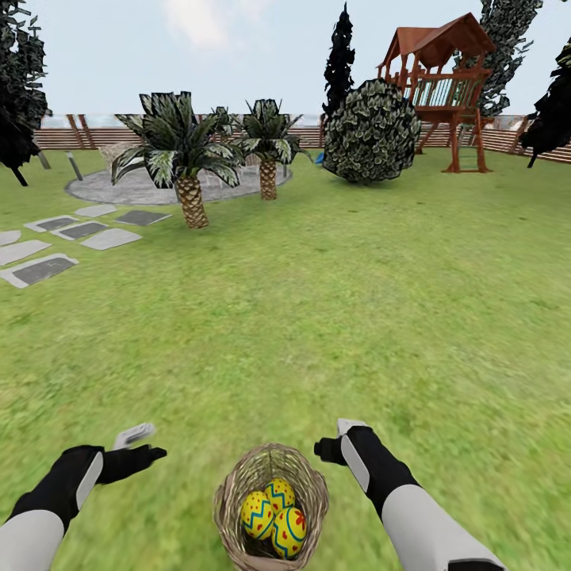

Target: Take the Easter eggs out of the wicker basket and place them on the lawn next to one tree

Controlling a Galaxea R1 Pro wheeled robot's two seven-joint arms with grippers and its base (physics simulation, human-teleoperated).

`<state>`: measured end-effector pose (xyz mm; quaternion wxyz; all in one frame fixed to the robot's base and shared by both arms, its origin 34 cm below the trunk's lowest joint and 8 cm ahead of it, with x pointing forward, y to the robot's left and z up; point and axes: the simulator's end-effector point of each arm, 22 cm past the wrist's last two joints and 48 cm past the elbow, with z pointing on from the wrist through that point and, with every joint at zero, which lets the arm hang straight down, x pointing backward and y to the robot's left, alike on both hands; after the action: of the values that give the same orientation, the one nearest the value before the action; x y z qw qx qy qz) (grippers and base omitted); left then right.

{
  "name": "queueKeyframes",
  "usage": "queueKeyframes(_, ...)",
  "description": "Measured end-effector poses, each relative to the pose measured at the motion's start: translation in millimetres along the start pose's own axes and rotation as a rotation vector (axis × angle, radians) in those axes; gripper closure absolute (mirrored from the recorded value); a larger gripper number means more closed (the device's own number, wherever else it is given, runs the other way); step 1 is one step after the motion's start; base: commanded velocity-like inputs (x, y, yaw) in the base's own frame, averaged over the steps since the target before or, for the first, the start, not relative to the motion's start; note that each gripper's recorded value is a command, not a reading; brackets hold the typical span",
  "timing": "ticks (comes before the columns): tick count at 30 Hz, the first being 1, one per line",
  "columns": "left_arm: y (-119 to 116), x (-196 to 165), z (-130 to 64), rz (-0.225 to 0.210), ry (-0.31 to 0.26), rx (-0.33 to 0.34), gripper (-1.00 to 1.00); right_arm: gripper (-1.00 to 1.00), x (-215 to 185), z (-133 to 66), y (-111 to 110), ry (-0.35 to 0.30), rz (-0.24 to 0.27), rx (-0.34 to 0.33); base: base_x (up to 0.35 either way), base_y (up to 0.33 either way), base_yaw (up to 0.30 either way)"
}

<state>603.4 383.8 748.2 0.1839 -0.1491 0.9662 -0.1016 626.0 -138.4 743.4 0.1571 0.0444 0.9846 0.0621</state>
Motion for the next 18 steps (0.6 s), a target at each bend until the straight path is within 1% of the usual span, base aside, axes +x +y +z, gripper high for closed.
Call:
queueKeyframes(3,-15,-5,-1.6,0.0,0.003,0.062,-1.0,-1.0,1,2.9,0,0.005,0.0,0.0,0.0,0.0,0.0)
queueKeyframes(5,-19,-6,-1.4,0.0,0.004,0.083,-1.0,-1.0,1,4.7,0,0.005,-0.001,0.0,0.0,0.0,0.0)
queueKeyframes(10,-21,-5,1.1,-0.008,0.019,0.096,-1.0,-1.0,0,9.1,-1,0.002,-0.002,0.001,0.0,0.0,0.0)
queueKeyframes(18,-23,-12,3.5,-0.008,0.016,0.099,-1.0,-1.0,-2,16.4,-1,-0.003,-0.002,0.001,-0.001,0.0,0.0)
